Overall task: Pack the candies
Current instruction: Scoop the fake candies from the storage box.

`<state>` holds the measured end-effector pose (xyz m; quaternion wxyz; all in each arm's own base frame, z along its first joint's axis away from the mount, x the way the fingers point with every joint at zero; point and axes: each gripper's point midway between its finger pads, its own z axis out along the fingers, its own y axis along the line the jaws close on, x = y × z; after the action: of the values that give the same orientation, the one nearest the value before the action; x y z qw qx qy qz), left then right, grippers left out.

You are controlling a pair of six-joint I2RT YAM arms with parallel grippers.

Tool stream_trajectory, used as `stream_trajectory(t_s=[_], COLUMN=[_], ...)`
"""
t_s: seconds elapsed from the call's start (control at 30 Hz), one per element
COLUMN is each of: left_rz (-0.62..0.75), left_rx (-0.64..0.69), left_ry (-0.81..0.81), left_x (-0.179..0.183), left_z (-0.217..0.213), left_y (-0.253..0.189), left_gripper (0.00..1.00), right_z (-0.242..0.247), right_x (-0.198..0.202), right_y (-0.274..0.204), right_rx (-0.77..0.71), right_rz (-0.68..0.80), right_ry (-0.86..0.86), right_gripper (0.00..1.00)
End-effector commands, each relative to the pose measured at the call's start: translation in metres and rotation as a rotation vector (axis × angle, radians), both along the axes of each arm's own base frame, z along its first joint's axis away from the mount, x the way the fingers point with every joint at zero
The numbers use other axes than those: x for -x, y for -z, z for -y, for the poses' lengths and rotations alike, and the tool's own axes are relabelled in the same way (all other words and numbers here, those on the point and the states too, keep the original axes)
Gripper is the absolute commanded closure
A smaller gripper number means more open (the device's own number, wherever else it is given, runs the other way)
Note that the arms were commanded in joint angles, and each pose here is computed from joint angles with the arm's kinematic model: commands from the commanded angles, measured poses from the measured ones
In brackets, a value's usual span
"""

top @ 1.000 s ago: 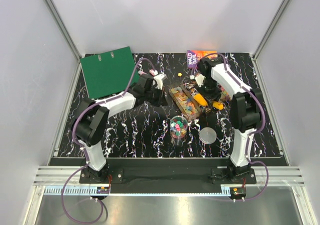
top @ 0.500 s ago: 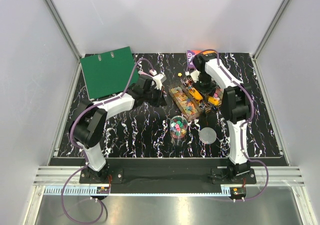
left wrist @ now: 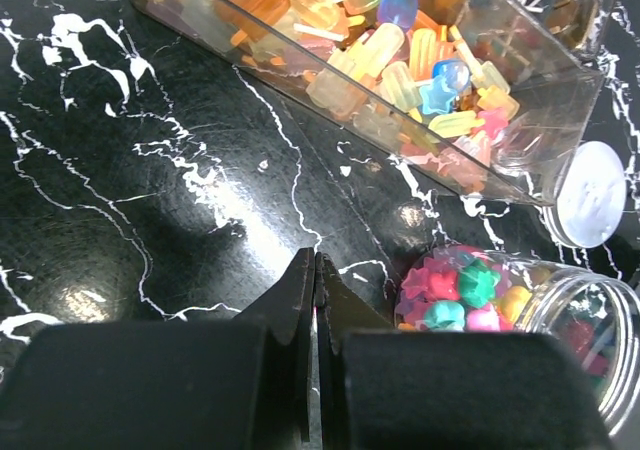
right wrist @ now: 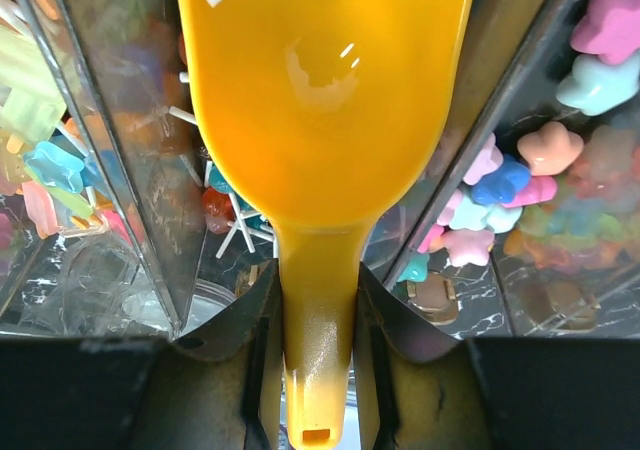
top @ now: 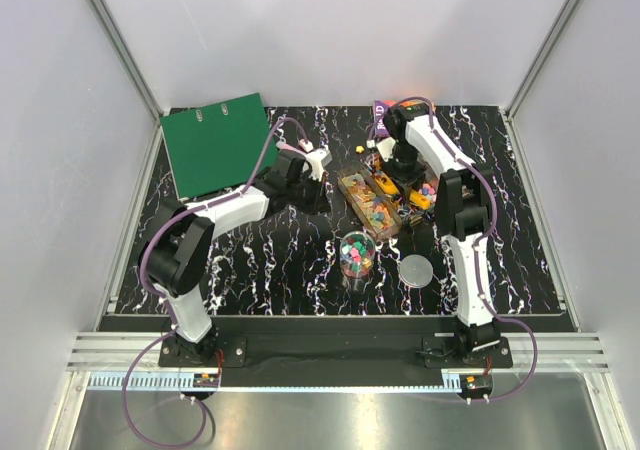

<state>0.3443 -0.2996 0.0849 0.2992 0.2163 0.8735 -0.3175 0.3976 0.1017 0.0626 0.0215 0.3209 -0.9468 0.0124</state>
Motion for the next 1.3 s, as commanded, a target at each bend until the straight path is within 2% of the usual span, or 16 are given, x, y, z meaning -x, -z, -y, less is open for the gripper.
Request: stream_trajectory(t_s=[0.0, 0.2, 0.37, 0.5, 0.77, 0.93, 1.07, 1.27], left_rz=[0.058, 0.065, 0.064, 0.056, 0.056, 0.054, 0.066, 0.064], left_rx=[-0.035, -0.082, -0.113, -0.138, -0.176, -0.201, -0.213, -0.211], left_ry=[0.004, 0.011, 0.001, 0.007, -0.002, 0.012, 0.008, 0.001], left_x=[-0.007, -0.005, -0.005, -0.002, -0.001, 0.002, 0.001, 0.001], left_z=[-0.005, -0.02, -0.031, -0.039, -0.052, -0.056, -0.06, -0.061], left_y=[-0.006, -0.009, -0.005, -0.003, -0.001, 0.001, 0.0, 0.0], left_gripper=[1.0, 1.0, 1.0, 1.0, 1.0, 1.0, 1.0, 1.0], right_z=[-0.007, -0.032, -0.039, -0.037, -0.037, -0.023, 0.002, 0.003], right_x=[0.049, 0.029, 0.028, 0.037, 0.015, 0.003, -0.001, -0.014], right_y=[-0.004, -0.008, -0.001, 0.008, 0.004, 0.004, 0.007, 0.003], right_rx=[-0.04, -0.153, -0.197, -0.205, -0.203, -0.121, 0.013, 0.011], right_rz=[-0.245, -0.174, -0.2, -0.244, -0.152, -0.077, -0.027, 0.068], right_ry=[-0.023, 0.02, 0.062, 0.109, 0.171, 0.17, 0.165, 0.176], right_gripper=[1.0, 1.0, 1.0, 1.0, 1.0, 1.0, 1.0, 1.0])
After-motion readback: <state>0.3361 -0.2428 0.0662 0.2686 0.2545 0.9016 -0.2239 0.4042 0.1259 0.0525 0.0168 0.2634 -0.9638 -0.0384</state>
